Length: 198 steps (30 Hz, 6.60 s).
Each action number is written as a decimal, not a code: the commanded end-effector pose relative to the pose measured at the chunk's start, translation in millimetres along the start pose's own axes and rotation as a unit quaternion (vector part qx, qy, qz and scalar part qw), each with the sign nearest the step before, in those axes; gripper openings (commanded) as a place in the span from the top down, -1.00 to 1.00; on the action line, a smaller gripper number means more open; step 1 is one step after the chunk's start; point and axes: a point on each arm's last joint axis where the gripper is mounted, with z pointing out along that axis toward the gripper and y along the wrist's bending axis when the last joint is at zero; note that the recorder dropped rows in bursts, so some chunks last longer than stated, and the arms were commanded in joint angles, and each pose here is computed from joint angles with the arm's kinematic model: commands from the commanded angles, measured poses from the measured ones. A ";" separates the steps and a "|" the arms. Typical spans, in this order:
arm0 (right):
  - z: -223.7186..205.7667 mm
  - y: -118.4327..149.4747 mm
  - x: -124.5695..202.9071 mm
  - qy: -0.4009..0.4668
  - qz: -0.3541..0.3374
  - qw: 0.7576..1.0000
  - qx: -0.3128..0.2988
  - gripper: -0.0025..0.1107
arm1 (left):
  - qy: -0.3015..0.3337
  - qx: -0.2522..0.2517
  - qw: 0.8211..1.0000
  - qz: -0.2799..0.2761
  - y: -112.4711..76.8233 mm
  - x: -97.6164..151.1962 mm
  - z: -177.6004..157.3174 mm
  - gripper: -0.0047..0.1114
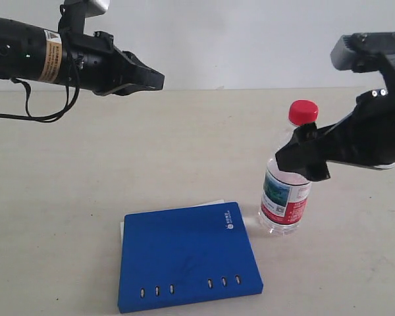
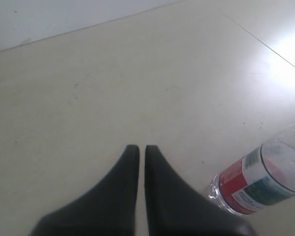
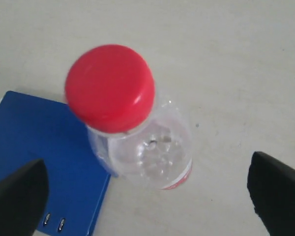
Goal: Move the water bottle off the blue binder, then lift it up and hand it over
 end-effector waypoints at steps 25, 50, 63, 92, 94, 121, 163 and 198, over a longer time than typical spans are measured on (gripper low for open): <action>71.2 -11.5 20.7 0.092 0.036 0.995 -0.024 -0.90 | -0.005 -0.029 0.999 0.026 4.1 -1.1 -1.1 0.84; 22.7 8.4 83.6 -0.119 -0.036 0.987 0.098 -0.90 | -0.006 -0.039 0.999 0.027 6.0 -1.4 -1.3 0.84; 58.8 25.4 78.9 -0.173 -0.055 0.977 0.114 -0.90 | -0.006 -0.039 0.999 0.027 6.0 -1.4 -1.3 0.84; 103.2 30.0 66.3 -0.149 -0.023 0.982 0.116 -0.90 | -0.006 -0.036 0.999 0.027 5.4 -1.3 -1.2 0.84; 106.6 29.5 67.2 -0.145 -0.033 0.982 0.120 -0.90 | -0.006 -0.036 0.999 0.027 5.4 -1.3 -1.2 0.84; 109.7 21.8 70.0 -0.145 -0.015 0.976 0.159 0.93 | -0.006 -0.037 0.999 0.030 5.7 -1.3 -1.2 0.84; 148.6 -105.1 -80.3 -0.163 -0.015 0.961 0.223 0.96 | -0.024 -0.025 0.999 0.042 3.3 -4.6 -1.2 0.84; 178.2 -153.0 -63.0 -0.172 0.041 0.966 0.189 0.96 | -0.038 -0.013 0.997 0.067 0.9 -7.1 -1.3 0.84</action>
